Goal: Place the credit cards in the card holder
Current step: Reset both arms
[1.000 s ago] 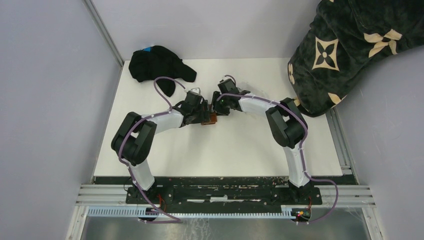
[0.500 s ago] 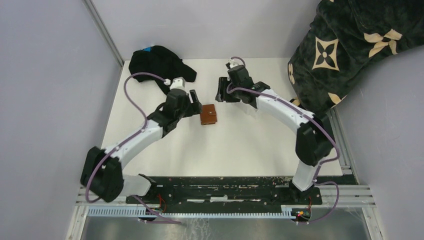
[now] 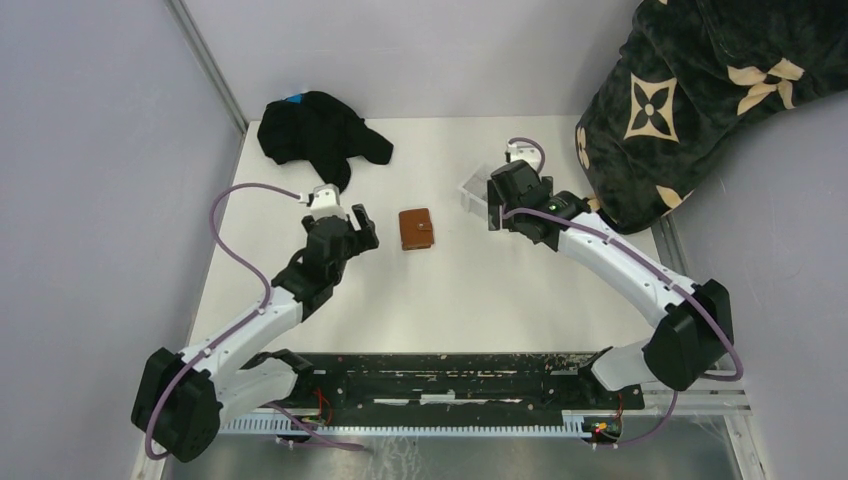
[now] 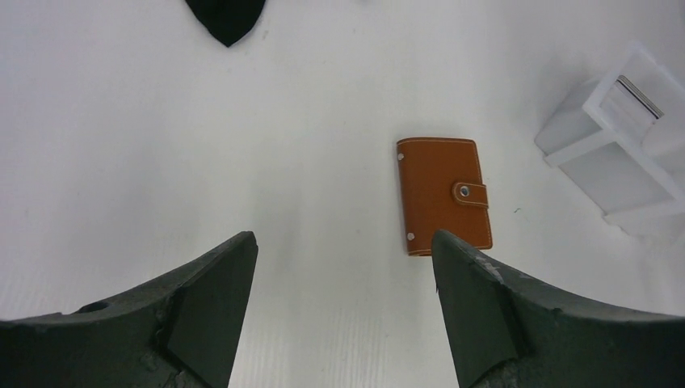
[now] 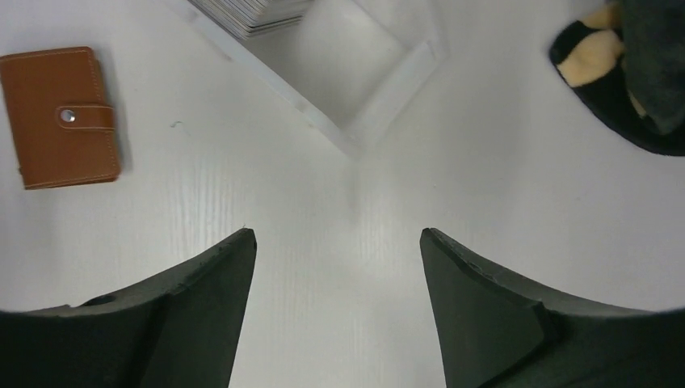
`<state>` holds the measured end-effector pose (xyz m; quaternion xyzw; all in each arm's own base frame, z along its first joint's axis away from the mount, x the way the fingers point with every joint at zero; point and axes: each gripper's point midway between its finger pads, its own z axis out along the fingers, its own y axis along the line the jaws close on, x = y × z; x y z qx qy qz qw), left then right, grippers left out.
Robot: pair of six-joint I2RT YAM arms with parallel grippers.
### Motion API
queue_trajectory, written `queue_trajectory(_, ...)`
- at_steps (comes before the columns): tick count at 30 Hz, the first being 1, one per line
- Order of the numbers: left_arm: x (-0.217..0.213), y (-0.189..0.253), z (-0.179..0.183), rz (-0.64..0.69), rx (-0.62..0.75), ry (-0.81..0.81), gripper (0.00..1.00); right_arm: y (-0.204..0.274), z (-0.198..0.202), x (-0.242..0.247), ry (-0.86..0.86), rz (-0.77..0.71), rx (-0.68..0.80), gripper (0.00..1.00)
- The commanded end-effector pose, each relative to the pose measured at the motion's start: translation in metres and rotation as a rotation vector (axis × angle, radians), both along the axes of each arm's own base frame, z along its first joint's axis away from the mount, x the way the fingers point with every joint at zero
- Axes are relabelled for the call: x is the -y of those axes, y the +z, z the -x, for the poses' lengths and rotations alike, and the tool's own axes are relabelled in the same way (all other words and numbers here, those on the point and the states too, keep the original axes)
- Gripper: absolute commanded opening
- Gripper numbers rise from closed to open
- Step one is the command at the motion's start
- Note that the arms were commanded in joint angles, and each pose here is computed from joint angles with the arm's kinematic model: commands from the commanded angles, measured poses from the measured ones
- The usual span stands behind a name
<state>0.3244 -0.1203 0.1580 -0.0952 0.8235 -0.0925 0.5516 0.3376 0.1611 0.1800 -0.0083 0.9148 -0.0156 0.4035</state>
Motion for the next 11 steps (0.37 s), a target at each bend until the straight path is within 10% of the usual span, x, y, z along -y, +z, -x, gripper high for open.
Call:
queue_trajectory(1, -0.022, 0.024, -0.002, -0.046, 0.15, 0.067, 0.88, 0.02, 0.011, 0.032, -0.072, 0.063, 0.069, 0.84)
queue_trajectory(11, -0.032, 0.02, 0.004, -0.064, 0.161, 0.093, 0.9, 0.028, 0.015, 0.045, -0.115, 0.076, 0.104, 0.91)
